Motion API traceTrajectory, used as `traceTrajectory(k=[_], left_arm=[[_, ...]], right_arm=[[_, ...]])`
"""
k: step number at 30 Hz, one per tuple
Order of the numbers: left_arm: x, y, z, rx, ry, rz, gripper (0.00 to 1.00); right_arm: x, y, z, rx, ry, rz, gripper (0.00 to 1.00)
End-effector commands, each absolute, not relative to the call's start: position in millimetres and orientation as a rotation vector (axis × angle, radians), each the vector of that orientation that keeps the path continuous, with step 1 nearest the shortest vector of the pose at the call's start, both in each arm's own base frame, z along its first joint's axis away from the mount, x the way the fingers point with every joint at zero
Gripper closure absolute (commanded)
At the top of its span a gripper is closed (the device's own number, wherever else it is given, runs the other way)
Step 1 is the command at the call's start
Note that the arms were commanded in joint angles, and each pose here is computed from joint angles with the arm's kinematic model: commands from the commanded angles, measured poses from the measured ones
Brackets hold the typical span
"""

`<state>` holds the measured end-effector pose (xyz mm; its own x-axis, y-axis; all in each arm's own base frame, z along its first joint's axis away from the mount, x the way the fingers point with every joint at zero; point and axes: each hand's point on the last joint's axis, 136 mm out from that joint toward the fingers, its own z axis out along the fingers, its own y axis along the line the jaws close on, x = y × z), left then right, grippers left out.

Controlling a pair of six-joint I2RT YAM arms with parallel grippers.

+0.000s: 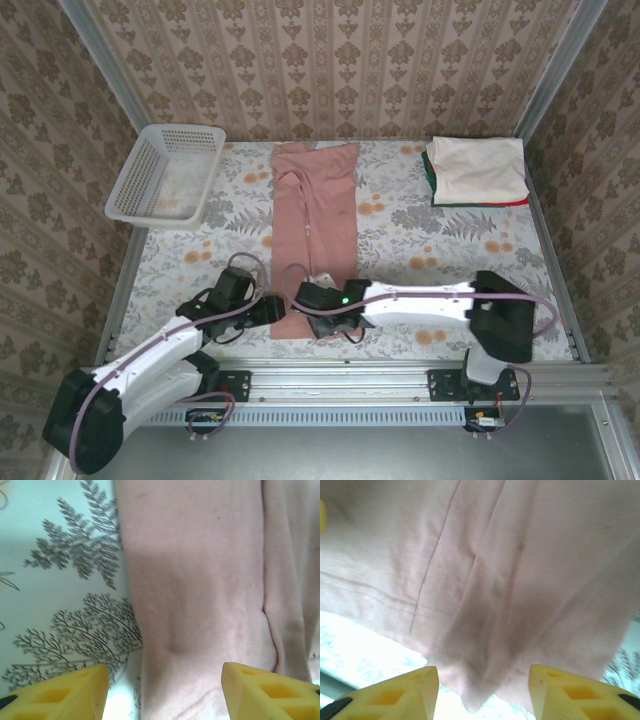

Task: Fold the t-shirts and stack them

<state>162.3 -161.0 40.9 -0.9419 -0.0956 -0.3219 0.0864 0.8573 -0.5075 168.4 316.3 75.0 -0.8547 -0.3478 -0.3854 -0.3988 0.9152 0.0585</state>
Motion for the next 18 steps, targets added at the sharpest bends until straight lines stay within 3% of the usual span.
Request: traceTrajectory(k=[1,7,11,18], left_arm=[[147,-155,37,-0.036,2.744,-0.717,0.35],[133,-157,18,-0.050,2.763,-0.731,0.37],[135,-162,12,-0.044,2.772,-0.742,0.49],[134,-164,3,-0.046,2.785,-0.752,0.89]], right_arm=[[173,283,72,-0.382,2.712,0.168,0.43],[164,255,31,-0.212,2.807,0.204,0.43],[165,253,19,-0.218,2.827,0.157,0.46],[167,234,23,-0.189,2.819,0.049,0.81]])
